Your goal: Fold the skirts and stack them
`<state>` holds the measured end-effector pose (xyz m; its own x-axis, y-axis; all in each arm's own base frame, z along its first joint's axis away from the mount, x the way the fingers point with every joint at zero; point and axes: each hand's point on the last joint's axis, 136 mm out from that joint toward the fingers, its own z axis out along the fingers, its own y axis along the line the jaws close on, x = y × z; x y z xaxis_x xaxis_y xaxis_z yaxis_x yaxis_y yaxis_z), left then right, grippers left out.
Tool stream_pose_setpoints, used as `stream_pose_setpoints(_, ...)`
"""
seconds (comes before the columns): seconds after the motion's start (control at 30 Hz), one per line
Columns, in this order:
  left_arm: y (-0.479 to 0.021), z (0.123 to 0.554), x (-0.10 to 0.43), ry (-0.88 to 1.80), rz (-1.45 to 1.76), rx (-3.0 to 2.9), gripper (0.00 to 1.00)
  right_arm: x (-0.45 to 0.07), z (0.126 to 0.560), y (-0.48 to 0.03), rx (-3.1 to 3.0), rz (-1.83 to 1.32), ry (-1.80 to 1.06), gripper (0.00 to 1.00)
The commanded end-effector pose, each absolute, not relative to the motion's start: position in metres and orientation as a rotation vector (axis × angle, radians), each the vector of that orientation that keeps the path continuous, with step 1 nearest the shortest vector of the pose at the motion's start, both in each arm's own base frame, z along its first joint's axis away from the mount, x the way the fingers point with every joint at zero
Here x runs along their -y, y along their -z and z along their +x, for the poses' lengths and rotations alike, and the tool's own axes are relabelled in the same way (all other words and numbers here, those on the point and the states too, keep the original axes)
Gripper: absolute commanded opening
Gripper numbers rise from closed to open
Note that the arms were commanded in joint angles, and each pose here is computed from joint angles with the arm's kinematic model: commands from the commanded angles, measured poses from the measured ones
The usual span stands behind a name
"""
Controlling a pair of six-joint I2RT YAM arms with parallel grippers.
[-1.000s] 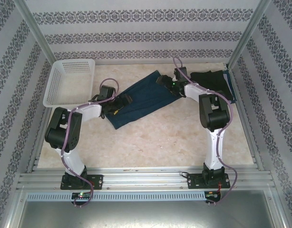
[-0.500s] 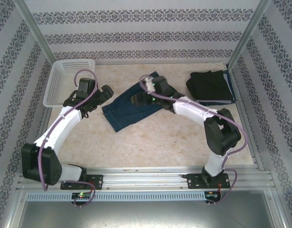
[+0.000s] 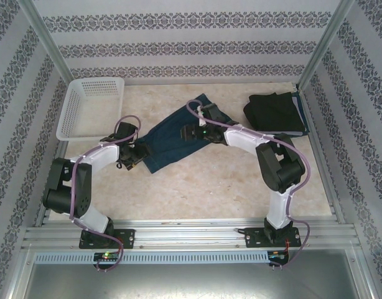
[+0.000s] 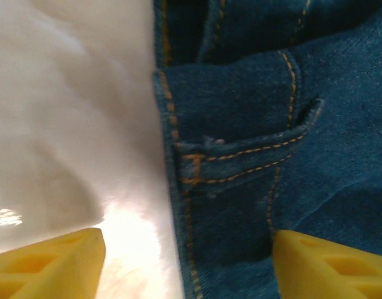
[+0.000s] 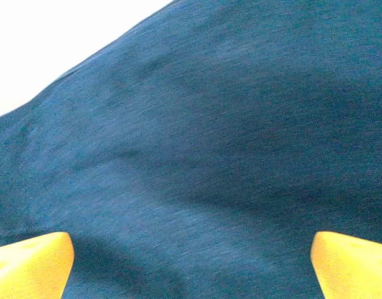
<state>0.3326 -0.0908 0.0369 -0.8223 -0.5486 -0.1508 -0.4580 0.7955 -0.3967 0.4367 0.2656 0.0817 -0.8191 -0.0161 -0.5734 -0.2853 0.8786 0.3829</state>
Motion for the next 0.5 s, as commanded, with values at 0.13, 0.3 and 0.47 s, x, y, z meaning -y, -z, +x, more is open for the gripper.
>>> stream_pose_setpoints(0.13,-0.029,0.359,0.118,0.737,-0.714,-2.671,0.57,-0.247,0.455,-0.047,-2.573,0.013,-0.794,0.97)
stream_pose_setpoints(0.3,-0.017,0.365,0.122,0.777,-0.725,-2.658,0.48,-0.248,0.443,-0.02,-2.637,0.106,-0.848,0.97)
stream_pose_setpoints(0.47,-0.036,0.387,0.143,0.968,-0.623,-2.54,0.28,-0.249,0.437,-0.013,-2.643,0.159,-0.889,0.97)
